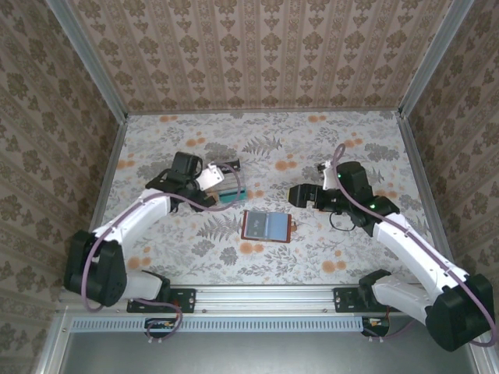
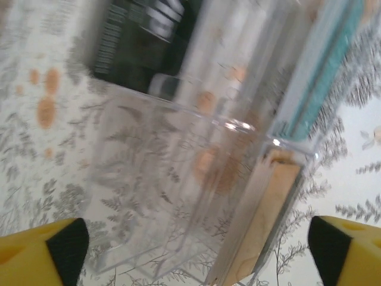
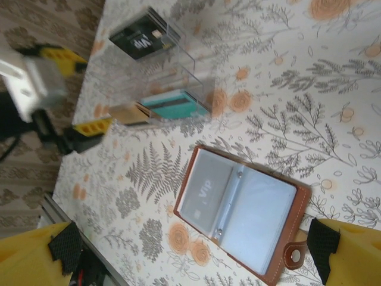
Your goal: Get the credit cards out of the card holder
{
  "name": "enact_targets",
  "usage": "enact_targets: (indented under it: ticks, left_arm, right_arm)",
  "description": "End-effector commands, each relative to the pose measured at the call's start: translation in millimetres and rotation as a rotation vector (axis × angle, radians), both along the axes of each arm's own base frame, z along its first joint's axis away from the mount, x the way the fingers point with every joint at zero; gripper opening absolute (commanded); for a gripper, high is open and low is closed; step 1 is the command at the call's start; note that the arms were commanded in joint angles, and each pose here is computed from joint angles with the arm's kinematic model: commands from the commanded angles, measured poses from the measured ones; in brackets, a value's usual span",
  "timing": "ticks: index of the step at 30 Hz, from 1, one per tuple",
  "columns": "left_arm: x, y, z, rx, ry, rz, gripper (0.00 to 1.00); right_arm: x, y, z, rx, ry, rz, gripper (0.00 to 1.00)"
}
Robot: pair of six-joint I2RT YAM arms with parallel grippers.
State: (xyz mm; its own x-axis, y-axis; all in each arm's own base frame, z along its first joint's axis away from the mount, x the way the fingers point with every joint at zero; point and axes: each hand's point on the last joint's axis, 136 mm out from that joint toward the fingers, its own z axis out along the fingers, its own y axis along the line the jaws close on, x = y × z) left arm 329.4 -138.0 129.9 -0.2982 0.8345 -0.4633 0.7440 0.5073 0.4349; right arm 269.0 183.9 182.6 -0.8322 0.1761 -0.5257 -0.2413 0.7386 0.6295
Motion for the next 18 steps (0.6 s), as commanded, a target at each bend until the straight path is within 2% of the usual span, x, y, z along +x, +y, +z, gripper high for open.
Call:
enact_targets:
  ticks: [1,5,6,8,10,12,14,16,18]
  left_arm:
    - [15.4,-6.3,62.6,-0.268,-0.121,0.175,1.00]
    - [20.9,8.1,91.8,-0.479,-0.135,0.433,1.00]
    - [21.9,17.5,96.1,-0.540,-0.119,0.548,1.00]
    - [16.2,24.4,96.4,-0.641,-0.002,0.668,1.00]
    - [9.4,19.5,95.9,-0.694,0.110,0.659,1.00]
    - [3.2,13.8,89.4,-0.731,0.155,0.641,1.00]
    - [-2.1,8.3,89.6,-0.807,0.142,0.614,1.00]
    - [-6.3,17.1,89.0,-0.859,0.108,0.673,1.00]
    - [-11.8,18.3,89.4,-0.890,0.097,0.673,1.00]
  right_arm:
    - [2.9,1.5,-2.3,-0.083,-0.012,-0.007,1.00]
    - [0.9,7.4,-18.1,-0.185,0.006,-0.014,0.96]
    - [-0.2,10.9,-22.9,-0.197,0.019,-0.010,0.93]
    - [-1.3,16.9,-29.6,-0.222,0.031,-0.011,0.88]
    - [-4.0,25.4,-36.9,-0.237,0.046,-0.005,0.80]
    - [-5.8,30.9,-46.5,-0.277,0.060,-0.013,0.69]
    - [-9.3,36.0,-60.3,-0.319,0.090,-0.016,0.56]
    - [-12.1,40.5,-75.5,-0.356,0.128,-0.026,0.44]
    - [-14.1,39.3,-89.9,-0.397,0.161,-0.051,0.39]
